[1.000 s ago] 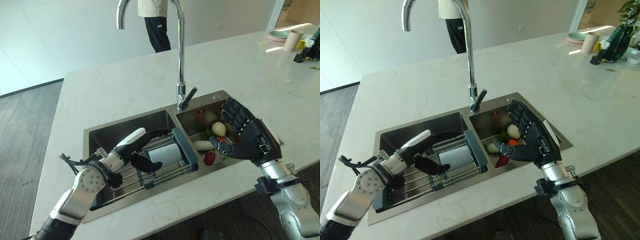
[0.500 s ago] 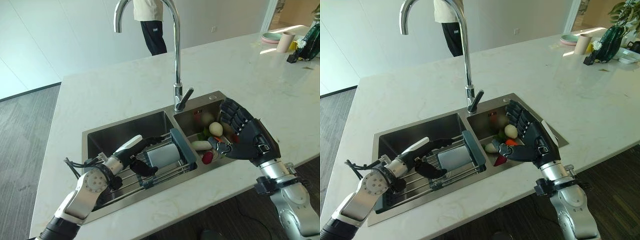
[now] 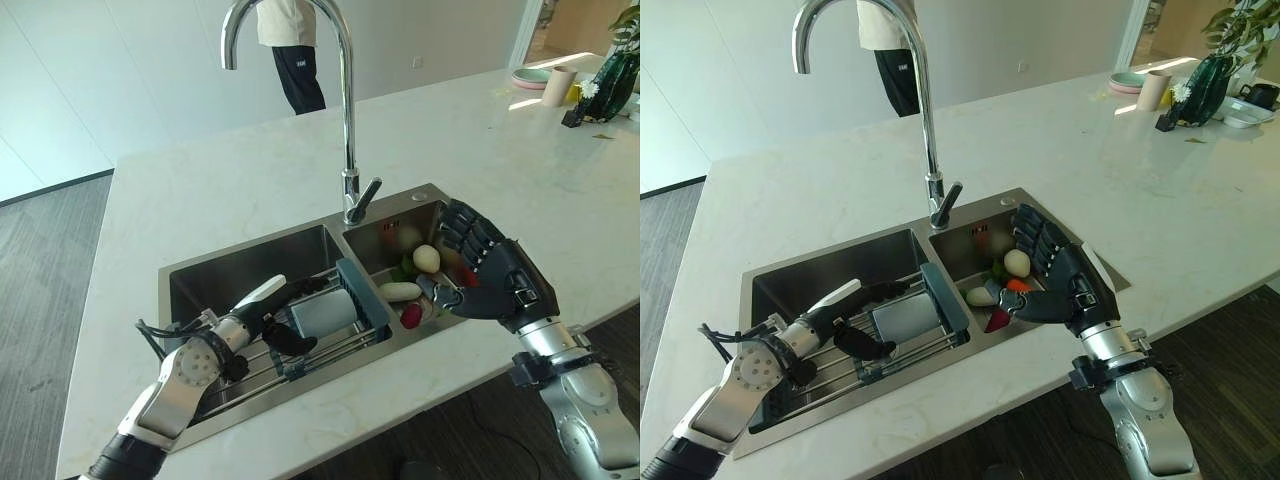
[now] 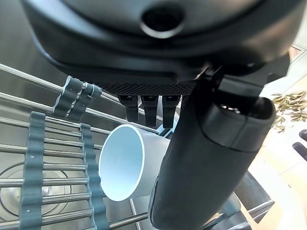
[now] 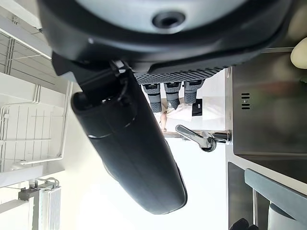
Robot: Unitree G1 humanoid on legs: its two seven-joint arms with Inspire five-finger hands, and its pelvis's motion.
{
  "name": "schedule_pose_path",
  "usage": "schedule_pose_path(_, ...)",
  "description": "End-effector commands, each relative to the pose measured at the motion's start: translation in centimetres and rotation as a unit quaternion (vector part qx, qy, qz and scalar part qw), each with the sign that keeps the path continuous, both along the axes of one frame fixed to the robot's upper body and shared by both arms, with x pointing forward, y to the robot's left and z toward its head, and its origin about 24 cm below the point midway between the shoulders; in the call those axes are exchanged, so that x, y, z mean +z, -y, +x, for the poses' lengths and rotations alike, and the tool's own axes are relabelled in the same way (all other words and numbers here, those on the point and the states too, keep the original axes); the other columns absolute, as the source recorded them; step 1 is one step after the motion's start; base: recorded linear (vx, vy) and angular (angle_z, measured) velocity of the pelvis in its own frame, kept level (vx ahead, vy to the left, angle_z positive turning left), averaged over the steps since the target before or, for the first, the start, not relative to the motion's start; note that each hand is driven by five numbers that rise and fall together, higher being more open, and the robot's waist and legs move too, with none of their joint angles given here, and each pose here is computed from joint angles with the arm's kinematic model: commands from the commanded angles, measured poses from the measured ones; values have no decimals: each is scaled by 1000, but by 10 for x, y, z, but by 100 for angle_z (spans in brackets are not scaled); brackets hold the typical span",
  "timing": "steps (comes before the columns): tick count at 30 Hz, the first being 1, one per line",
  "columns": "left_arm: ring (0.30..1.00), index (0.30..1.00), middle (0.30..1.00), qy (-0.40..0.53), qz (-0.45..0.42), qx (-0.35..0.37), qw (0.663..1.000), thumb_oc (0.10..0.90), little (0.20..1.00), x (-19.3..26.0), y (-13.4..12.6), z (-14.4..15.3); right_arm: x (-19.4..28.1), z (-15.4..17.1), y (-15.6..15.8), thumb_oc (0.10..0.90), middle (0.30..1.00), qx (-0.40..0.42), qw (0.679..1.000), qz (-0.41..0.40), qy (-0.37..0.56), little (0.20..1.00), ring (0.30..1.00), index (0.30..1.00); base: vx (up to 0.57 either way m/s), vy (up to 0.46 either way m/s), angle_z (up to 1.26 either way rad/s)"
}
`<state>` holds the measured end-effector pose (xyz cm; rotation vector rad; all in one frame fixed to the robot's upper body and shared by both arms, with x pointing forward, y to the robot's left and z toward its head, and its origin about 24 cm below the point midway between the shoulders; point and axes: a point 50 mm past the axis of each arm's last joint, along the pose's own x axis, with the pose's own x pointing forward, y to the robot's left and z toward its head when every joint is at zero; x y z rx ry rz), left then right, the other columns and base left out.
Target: Place the dishes in the dishwasher.
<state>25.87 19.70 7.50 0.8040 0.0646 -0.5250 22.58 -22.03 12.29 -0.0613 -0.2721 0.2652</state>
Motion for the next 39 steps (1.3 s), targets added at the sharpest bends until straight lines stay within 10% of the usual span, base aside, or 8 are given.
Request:
schedule_pose_path(1,900,900,900,126,-7,-27,992,800,900,50,18,24,58,5,-11,800,900,26,987,0,156,900,900,900,0,0,0)
schedule_pose_path(39,900,900,900,72,-32,82,994,800,900,20,14,33,55,7,-18,800,900,44,989,-8,144,900,900,900,-1,-1,-2)
